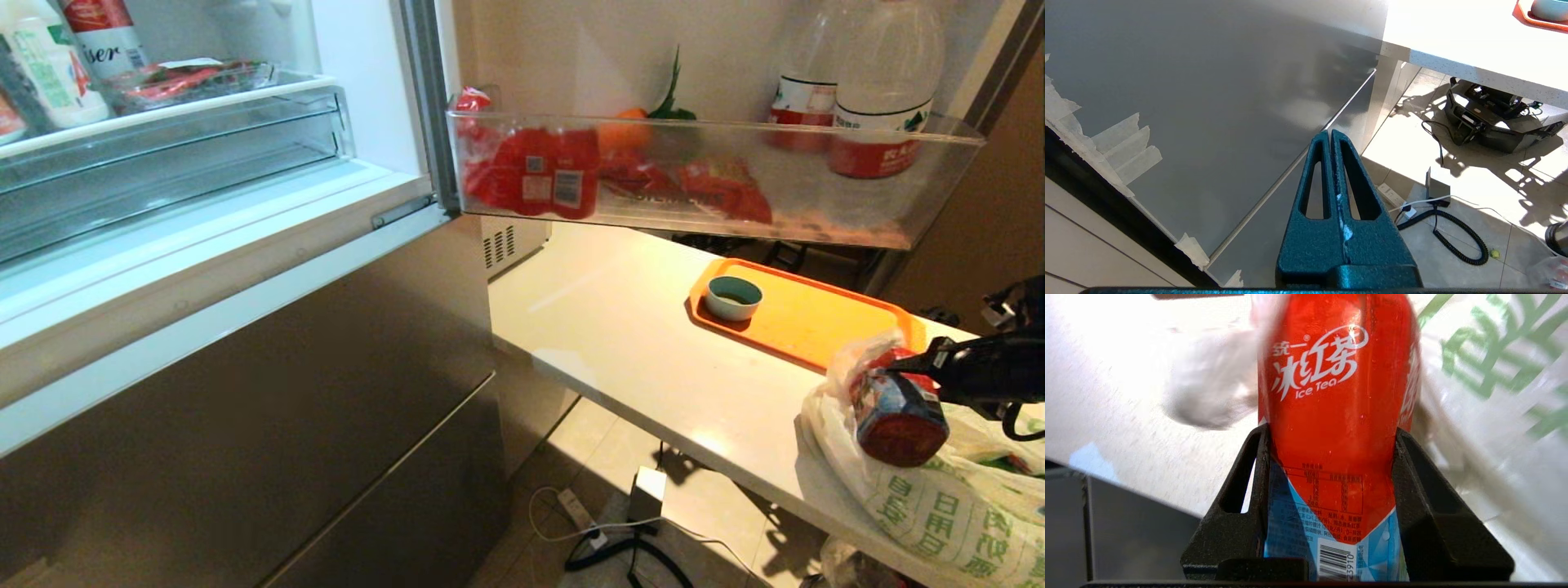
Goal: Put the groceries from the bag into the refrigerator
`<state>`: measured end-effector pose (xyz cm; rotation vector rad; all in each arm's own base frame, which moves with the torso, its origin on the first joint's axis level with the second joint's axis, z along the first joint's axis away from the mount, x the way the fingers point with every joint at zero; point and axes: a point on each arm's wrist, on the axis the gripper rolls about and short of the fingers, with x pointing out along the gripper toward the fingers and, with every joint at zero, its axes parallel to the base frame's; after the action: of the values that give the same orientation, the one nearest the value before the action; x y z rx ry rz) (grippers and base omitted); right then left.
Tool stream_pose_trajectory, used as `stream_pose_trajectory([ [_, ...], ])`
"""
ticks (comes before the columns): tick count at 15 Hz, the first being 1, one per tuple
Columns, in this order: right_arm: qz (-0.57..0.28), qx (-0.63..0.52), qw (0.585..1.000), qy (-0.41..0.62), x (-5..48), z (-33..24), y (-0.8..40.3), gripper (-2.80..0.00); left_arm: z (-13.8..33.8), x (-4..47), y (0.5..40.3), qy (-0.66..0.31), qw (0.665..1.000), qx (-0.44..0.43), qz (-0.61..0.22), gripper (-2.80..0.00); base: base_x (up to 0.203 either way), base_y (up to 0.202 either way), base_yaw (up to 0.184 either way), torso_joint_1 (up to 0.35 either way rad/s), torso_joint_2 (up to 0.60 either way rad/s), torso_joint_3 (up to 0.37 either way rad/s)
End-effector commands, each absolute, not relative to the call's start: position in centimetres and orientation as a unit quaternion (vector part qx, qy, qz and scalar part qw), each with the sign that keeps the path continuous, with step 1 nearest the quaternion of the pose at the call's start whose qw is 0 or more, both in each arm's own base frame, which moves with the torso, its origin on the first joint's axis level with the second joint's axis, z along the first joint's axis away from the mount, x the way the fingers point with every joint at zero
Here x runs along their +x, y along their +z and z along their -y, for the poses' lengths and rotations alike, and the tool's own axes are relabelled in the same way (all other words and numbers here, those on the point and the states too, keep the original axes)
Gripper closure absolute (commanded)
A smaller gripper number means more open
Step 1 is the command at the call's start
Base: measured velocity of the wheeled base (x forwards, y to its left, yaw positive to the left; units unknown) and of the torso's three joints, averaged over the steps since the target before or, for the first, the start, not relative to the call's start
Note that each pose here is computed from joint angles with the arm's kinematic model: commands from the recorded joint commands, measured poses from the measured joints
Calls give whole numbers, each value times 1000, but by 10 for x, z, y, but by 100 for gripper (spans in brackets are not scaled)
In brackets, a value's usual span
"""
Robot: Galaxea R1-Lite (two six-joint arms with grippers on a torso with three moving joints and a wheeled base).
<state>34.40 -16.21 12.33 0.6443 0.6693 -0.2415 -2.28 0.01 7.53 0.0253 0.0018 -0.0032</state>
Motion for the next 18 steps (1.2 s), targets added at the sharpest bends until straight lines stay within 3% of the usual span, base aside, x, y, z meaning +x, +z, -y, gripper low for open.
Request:
stream_pose_trajectory([
  [1,-338,316,878,-121,353,169,105,0,0,-23,75,-2,1000,13,-1,0,0,0,0,0,0,0],
  [10,-339,318,875,-132,354,180,98,0,0,-23,75,-2,1000,13,-1,0,0,0,0,0,0,0],
  [11,-338,317,876,-131,354,179,99,-96,0,-23,75,-2,1000,13,-2,0,0,0,0,0,0,0],
  [12,-338,317,877,-129,354,179,101,-280,0,-23,75,-2,1000,13,-2,0,0,0,0,0,0,0],
  [18,-350,322,872,-114,355,174,93,-280,0,-23,75,-2,1000,13,-1,0,0,0,0,0,0,0],
])
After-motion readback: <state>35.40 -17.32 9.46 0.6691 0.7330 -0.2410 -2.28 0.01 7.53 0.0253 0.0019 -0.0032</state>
